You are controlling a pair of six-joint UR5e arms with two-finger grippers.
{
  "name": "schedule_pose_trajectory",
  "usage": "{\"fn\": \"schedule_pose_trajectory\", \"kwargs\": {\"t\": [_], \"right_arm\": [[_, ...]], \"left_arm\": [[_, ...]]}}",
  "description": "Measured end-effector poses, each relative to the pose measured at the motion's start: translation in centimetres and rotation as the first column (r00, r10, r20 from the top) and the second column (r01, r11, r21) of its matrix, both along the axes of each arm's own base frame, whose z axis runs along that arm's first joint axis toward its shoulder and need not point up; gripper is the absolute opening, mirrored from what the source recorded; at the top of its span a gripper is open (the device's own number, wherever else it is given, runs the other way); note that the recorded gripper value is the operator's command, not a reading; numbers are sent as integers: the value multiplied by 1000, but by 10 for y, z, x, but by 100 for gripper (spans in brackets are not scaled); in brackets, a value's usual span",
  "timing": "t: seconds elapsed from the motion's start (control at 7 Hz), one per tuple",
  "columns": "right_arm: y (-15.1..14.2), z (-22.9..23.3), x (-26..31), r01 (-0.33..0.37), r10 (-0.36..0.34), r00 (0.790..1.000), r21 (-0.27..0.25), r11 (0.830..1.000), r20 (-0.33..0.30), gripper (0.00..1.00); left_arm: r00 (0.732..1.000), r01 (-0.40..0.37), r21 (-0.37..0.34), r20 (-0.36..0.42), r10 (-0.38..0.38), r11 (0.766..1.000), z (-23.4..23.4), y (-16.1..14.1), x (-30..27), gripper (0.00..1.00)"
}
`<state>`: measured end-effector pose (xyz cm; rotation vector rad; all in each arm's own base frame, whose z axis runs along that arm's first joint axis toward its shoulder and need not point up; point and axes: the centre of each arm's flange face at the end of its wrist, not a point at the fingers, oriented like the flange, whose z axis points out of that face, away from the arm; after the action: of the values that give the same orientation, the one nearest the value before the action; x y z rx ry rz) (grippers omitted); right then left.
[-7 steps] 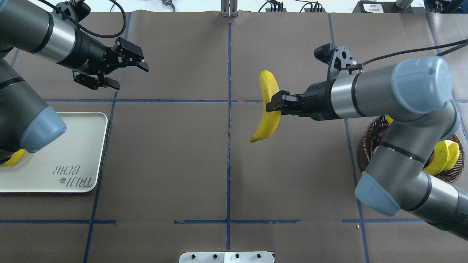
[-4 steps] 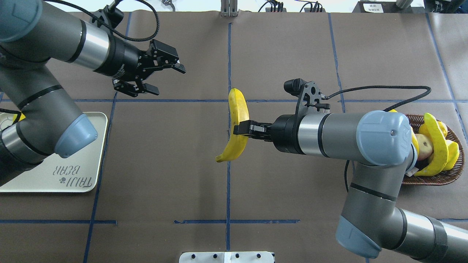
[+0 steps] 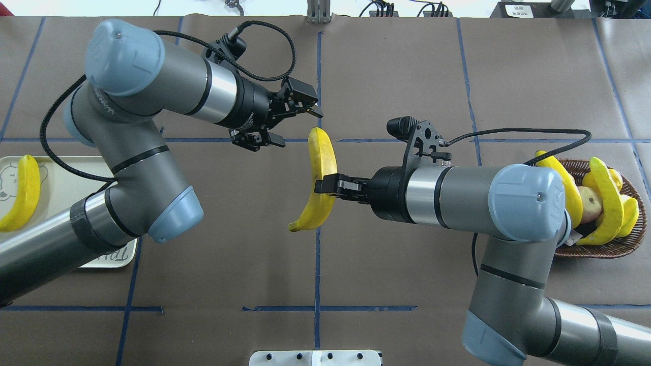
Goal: Transfer all bananas from basket to plate
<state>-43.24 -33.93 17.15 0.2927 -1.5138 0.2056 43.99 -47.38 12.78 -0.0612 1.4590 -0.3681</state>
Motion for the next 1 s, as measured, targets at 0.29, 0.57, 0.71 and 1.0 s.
{"fn": "schedule_pose_trajectory", "kwargs": {"t": [0.29,0.57,0.71,1.0], "right_arm": [[0,-1,0,0,0,1000,1,1000,2,2],[0,-1,1,-1,1,1000,1,1000,2,3],[0,-1,1,-1,1,1000,0,1000,2,28],[0,-1,2,-2,2,1000,-3,1000,4,99]], "left_arm": [[999,-37,4,-6,37,999,-1,16,22,91],[998,-61,3,-9,61,998,-2,28,33,2],[998,-69,-5,-12,69,998,-3,32,37,0],[998,-63,-35,-24,62,997,-5,32,33,0]]}}
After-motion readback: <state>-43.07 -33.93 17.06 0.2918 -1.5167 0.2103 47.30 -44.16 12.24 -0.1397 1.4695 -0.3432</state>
